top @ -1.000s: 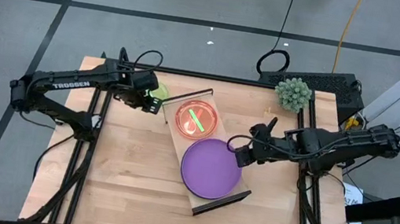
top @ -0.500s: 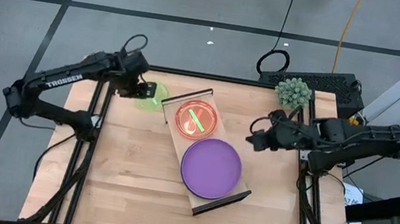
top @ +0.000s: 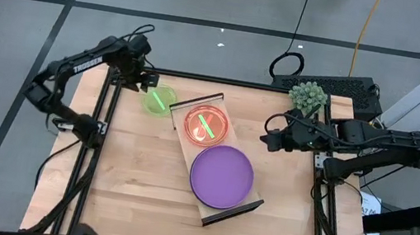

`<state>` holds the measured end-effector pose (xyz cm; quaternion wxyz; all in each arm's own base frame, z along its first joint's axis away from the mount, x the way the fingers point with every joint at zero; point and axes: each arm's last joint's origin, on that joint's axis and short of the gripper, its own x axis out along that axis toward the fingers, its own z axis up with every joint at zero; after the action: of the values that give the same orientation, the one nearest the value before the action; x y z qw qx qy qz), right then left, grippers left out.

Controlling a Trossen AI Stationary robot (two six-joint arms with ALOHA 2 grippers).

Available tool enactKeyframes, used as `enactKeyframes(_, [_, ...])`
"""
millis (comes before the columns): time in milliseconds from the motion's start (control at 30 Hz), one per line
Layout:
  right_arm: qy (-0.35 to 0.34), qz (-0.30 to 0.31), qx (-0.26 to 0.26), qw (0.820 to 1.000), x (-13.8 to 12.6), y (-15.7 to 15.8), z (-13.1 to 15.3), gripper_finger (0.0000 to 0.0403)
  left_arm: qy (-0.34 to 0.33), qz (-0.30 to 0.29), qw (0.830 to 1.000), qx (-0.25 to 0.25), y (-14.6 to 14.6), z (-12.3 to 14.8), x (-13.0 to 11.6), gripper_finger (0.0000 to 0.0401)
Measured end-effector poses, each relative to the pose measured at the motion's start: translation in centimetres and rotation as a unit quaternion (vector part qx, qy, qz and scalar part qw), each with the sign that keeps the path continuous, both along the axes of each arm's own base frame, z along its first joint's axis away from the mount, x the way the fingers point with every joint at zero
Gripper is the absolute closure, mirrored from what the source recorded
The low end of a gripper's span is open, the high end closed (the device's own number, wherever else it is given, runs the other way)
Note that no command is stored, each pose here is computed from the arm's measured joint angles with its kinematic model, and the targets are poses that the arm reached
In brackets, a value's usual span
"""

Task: Place and stack plates onto a shelf
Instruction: Stack the green plate on top of the green plate on the shelf

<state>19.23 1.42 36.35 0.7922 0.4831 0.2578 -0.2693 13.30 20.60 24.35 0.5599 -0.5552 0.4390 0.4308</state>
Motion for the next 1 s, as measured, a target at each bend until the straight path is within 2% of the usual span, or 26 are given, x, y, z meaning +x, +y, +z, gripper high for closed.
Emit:
enactKeyframes(233, [-0.002, -0.003, -0.003, 1.000, 0.0, 0.0, 0.0, 0.0284, 0.019, -0.040, 0.999, -0.021, 2.5, -2.6, -1.1, 0.0231])
enactKeyframes(467, [-0.004, -0.030, -0.028, 0.999, 0.1, -0.2, 0.0, 0.0284, 0.021, -0.049, 0.998, -0.024, 4.3, -4.6, -1.4, 0.0231])
enactKeyframes(833, [-0.011, -0.030, -0.028, 0.999, 0.3, -0.2, 0.1, 0.0284, 0.017, -0.062, 0.998, -0.008, 5.8, -6.5, -0.9, 0.0231])
enactKeyframes(1000, [-0.011, -0.030, -0.027, 0.999, 0.4, -0.2, 0.1, 0.0284, 0.020, -0.057, 0.998, -0.004, 5.9, -6.6, -0.8, 0.0231])
